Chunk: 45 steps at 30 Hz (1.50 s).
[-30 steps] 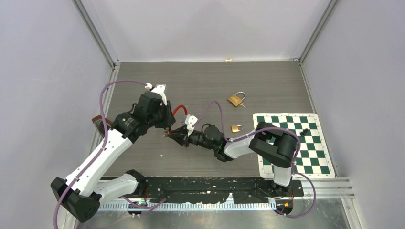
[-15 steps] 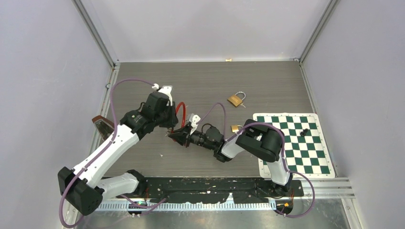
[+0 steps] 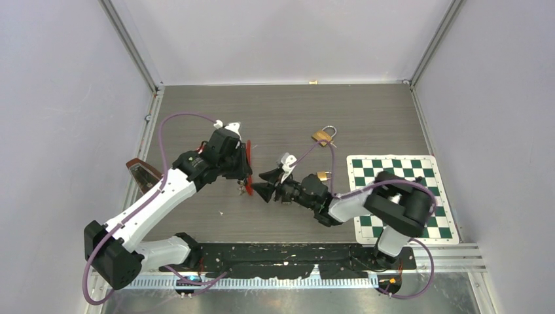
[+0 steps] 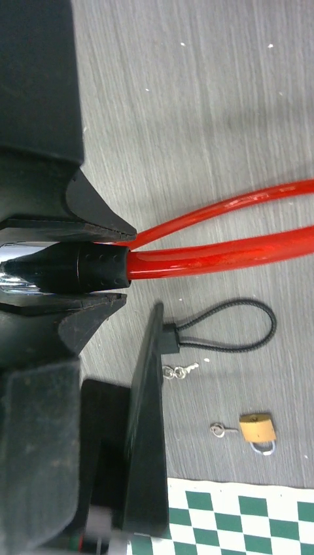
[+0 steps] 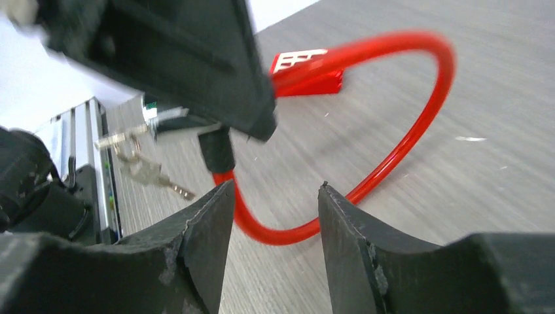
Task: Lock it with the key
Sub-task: Lock the lock.
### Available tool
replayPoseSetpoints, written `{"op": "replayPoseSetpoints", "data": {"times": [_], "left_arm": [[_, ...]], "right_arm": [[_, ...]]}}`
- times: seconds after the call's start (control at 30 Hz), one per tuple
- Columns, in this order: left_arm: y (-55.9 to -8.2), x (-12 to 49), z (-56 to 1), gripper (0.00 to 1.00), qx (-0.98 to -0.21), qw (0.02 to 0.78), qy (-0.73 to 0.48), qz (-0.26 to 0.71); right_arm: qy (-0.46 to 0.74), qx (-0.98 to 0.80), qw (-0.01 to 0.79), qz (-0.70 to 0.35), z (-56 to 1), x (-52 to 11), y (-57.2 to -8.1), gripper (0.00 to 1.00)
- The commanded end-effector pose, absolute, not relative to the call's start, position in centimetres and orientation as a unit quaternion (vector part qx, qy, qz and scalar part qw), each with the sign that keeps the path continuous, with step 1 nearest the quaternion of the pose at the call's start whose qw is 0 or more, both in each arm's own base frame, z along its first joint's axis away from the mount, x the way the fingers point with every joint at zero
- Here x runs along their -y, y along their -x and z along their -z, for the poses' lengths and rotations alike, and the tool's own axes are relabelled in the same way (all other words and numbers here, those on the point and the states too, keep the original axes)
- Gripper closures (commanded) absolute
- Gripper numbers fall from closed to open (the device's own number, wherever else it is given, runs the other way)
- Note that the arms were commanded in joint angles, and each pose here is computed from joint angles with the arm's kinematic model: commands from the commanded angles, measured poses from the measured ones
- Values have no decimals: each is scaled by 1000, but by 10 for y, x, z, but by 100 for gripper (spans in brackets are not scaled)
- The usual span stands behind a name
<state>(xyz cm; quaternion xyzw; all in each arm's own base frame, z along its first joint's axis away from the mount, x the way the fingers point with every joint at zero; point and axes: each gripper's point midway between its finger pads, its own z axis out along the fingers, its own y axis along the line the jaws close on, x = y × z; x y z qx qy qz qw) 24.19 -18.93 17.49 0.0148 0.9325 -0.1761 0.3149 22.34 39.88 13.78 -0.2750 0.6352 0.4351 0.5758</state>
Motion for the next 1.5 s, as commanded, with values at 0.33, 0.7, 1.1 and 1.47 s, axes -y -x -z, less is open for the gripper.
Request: {"op": "replayPoseSetpoints", "data": {"times": [0.33,0.7,1.1,1.47], "left_arm": [[-245,179,-159,100,-939,299,79,149],[-247,180,-151,100,-928,267,214,148],[-234,151,-150,100,-907,220,355,51],[-231,155,-142,100,-892,185,412,31]], "right_arm": [[137,-795,457,-375,-203,-359,-233,53],[92,-821,423,-371,-242,-334,-227,47],[138,-808,333,-467,-270,-370,-191,49],[127,-845,275,-441,-234,-390,-198,48]]}}
